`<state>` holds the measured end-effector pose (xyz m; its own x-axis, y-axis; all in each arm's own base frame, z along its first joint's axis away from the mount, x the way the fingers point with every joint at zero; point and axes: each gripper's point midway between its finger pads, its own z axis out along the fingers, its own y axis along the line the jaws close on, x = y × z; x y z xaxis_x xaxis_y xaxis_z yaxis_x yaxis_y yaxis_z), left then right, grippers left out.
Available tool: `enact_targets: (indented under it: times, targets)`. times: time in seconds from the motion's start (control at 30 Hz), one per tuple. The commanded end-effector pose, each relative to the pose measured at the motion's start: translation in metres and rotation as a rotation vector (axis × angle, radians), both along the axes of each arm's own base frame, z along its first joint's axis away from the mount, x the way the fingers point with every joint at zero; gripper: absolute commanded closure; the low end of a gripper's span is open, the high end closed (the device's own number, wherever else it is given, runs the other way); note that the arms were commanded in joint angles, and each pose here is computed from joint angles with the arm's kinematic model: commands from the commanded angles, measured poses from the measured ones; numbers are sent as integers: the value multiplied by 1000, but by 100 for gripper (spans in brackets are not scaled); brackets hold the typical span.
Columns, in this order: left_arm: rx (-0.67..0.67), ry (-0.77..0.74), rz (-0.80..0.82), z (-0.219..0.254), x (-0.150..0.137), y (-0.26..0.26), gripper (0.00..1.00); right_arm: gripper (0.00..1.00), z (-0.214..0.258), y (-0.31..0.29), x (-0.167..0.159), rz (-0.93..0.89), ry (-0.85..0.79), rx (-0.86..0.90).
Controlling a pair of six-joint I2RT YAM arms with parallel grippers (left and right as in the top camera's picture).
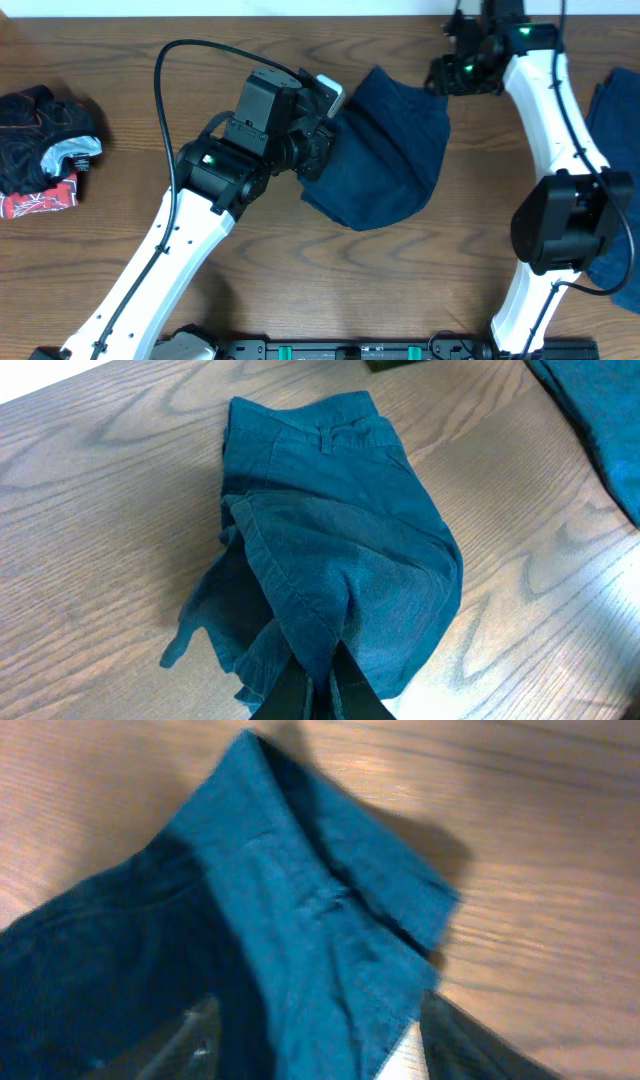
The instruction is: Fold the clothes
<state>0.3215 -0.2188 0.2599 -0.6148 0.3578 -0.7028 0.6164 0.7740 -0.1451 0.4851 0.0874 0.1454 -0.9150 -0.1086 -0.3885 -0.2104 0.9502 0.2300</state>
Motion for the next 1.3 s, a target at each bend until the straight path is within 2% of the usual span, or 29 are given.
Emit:
enact_targets:
  times: [0.0,0.13,0.37,0.53,0.6,0.73,0.8,0.9,1.03,1.13,1.23,1.27]
  targets:
    - [5,-40,-1,11,0,4,94,36,-14,18,-1,31,34,15]
    - [9,-31,-1,9,-1,5,94,41,-38,31,-5,58,90,21]
    - [17,-17,-2,7,-4,6,94,32,-66,48,-6,84,135,22]
    - [20,-12,-1,6,-5,7,94,37,-86,53,-4,67,168,28]
    - [21,-10,-2,5,-5,7,94,45,-93,53,-3,51,179,31]
    - [25,-3,-2,4,-6,8,94,39,-112,51,1,-3,209,43]
    - [25,-3,-2,4,-6,8,94,43,-122,52,3,-20,223,47]
    - [26,-1,-1,4,-7,8,94,42,-130,52,4,-26,230,47]
    - [26,-1,-2,4,-7,8,94,51,-130,53,9,-49,219,57]
    - [28,4,-1,3,-7,8,94,54,-129,49,17,-113,200,54]
    - [36,20,-2,0,-10,10,94,78,-127,49,26,-159,175,68]
    - [39,25,-2,-1,-11,10,94,83,-126,49,29,-166,166,73]
